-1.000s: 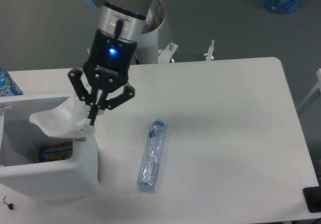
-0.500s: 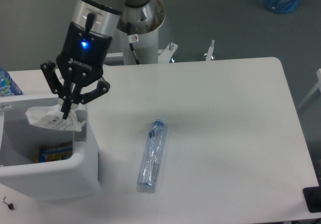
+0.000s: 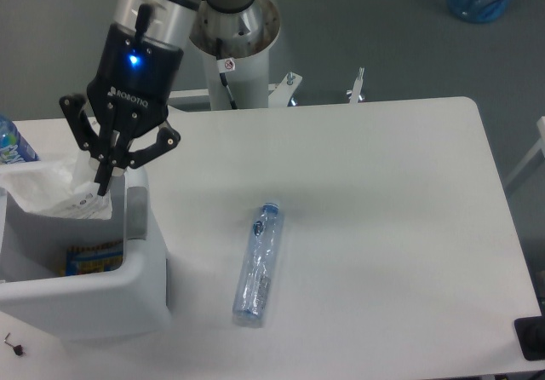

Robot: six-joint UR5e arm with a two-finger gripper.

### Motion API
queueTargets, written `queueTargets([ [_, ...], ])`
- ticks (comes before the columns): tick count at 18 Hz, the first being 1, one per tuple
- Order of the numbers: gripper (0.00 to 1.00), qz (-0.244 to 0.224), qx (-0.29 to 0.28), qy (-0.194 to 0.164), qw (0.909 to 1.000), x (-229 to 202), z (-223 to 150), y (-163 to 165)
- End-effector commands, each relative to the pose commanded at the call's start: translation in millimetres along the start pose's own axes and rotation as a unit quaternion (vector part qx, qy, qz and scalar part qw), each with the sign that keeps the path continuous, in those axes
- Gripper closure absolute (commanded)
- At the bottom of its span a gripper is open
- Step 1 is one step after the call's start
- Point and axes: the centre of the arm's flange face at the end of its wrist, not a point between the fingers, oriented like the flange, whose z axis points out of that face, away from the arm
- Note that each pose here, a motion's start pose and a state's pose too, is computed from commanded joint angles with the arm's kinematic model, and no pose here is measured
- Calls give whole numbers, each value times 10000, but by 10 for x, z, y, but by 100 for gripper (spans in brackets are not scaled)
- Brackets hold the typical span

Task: Place the trash in the trash can
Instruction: 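Lower the tissue into the bin and open the gripper, then move the gripper over the clear plastic water bottle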

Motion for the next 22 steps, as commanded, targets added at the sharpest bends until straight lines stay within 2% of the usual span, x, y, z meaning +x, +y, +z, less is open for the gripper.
queueTargets([
  [3, 92, 5, -87, 64, 9999, 36, 122, 30],
  [5, 79, -3, -112, 70, 9999, 15, 158, 37],
  [6, 67, 0, -130, 81, 9999, 1, 185, 42],
  [8, 25, 37, -156, 80, 9998, -25, 224, 45],
  [11, 10, 11, -138, 76, 9999, -26, 217, 20],
  [14, 1, -37, -105, 29, 9999, -79, 175, 3],
  [19, 1, -143, -88, -53, 9998, -194, 119, 22],
  [22, 1, -365, -52, -234, 9990, -530, 28, 39],
])
